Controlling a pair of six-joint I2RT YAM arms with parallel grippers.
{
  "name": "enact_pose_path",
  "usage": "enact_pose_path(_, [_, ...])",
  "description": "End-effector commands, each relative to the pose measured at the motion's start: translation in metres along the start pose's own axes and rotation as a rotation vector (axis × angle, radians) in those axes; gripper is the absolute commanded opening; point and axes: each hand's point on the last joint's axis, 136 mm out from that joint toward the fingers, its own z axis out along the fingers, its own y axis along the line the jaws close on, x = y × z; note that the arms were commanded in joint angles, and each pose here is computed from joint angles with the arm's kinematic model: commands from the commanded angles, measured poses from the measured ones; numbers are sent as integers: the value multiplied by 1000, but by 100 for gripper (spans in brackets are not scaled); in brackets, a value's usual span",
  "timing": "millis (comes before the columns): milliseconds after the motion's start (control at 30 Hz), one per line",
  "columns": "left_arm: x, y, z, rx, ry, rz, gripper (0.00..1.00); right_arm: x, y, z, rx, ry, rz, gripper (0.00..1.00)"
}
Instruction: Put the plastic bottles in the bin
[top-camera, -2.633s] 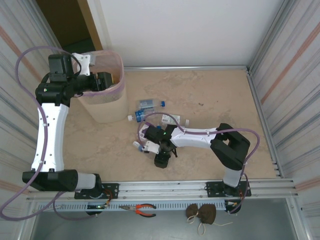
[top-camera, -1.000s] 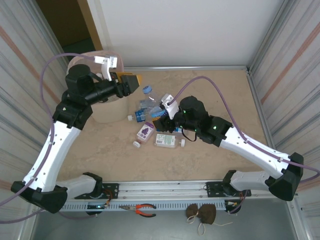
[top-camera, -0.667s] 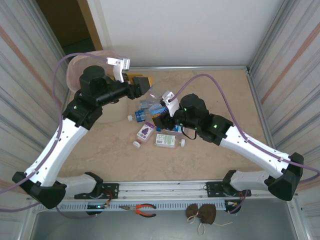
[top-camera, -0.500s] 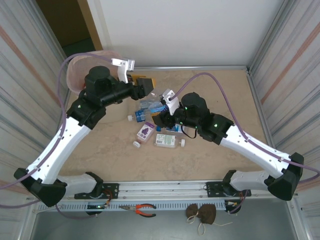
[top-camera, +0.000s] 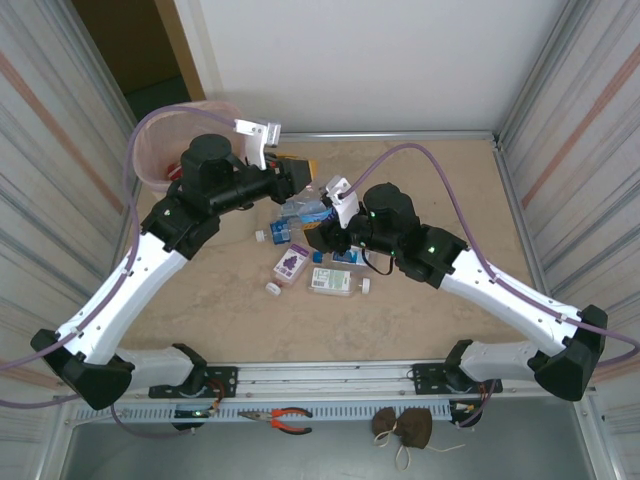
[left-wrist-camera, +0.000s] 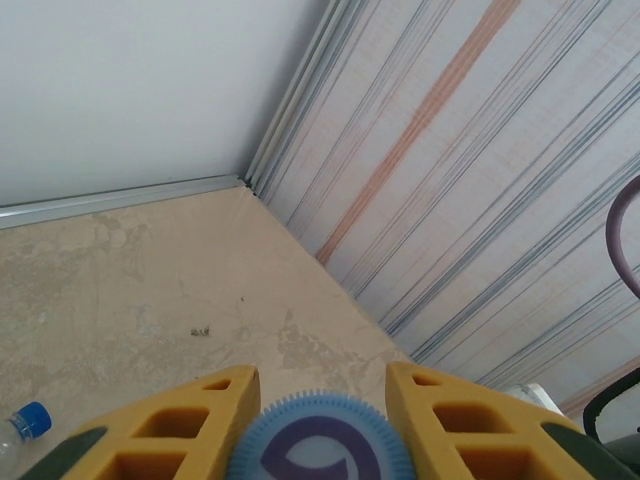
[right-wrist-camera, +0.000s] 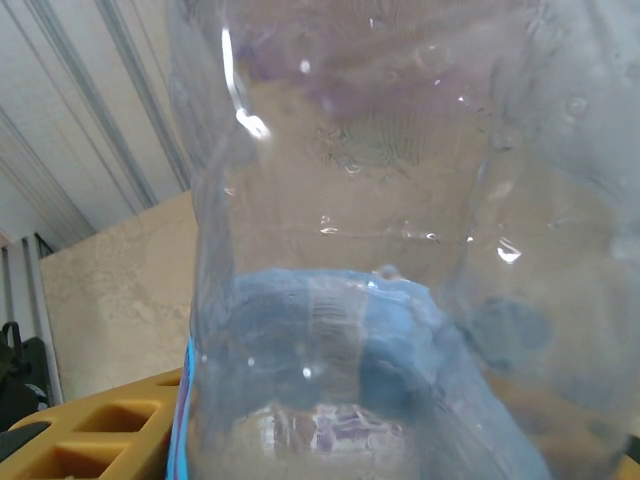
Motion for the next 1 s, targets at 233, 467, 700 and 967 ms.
enact_pose_path(233, [-34, -1, -22, -91, -59, 132, 19, -23, -3, -22, 30, -61, 3, 74])
enact_pose_path(467, [-62, 45, -53, -269, -32, 165, 20, -25, -11, -48, 80, -79, -5, 79])
enact_pose_path(700, [-93, 111, -92, -479, -15, 177, 20, -25, -24, -66, 124, -92, 4, 80])
enact_pose_path(967, [-124, 179, -134, -640, -62, 153, 20, -23, -27, -68, 133, -85, 9, 80])
